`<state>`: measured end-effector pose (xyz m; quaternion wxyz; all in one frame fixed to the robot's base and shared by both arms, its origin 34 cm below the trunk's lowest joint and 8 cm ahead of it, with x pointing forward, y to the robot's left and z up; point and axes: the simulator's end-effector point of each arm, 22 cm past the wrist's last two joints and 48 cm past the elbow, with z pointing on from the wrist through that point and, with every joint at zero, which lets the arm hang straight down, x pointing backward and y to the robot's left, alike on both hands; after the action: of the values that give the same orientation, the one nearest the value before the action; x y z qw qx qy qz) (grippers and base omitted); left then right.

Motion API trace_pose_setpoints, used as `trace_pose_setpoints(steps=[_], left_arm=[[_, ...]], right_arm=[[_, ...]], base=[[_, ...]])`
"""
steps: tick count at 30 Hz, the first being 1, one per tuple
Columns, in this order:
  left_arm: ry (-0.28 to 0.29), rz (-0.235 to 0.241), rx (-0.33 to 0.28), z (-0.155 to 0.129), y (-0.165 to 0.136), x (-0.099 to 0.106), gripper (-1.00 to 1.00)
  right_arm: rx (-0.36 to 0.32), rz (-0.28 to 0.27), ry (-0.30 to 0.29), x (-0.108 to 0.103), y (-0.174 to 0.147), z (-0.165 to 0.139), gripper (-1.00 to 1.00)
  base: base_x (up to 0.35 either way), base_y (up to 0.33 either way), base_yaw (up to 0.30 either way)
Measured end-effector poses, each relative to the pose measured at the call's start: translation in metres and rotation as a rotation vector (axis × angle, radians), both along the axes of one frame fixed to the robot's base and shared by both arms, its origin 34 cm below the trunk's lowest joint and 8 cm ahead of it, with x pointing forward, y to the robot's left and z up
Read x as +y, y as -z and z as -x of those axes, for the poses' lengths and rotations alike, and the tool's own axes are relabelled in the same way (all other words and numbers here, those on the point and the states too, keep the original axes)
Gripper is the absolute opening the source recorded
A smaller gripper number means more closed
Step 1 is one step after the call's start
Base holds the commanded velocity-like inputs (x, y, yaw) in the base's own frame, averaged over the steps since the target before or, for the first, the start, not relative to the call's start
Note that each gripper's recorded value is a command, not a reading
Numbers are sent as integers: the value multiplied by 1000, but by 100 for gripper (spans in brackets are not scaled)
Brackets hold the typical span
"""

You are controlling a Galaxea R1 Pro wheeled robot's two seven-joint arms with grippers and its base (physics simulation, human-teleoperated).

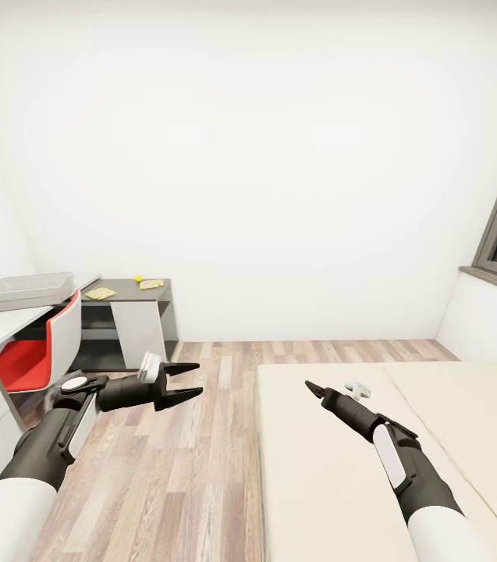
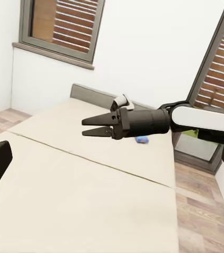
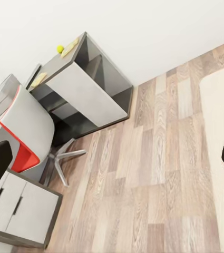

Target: Put all the toys in the child's room - the three board games (two on the bed and one on the table), the two jigsaw puzzles on the table, and the tennis ball on the table - inside the toy box on the table in the child's room.

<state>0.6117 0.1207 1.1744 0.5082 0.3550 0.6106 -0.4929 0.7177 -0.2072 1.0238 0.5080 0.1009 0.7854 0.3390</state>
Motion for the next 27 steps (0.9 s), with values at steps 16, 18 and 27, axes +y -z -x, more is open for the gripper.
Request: trace_pose_setpoints(steps=[16, 18, 27], left_arm=[[0, 0, 0, 0, 0, 0, 100], [0, 0, -1, 0, 0, 0, 100], [0, 0, -3, 0, -1, 0, 100]], right_arm=[[0, 0, 0, 0, 0, 0, 100], [0, -1, 0, 0, 0, 0, 100], [0, 0, 0, 0, 0, 0, 100]], base=[[0, -45, 0], [0, -5, 0], [0, -154, 0]])
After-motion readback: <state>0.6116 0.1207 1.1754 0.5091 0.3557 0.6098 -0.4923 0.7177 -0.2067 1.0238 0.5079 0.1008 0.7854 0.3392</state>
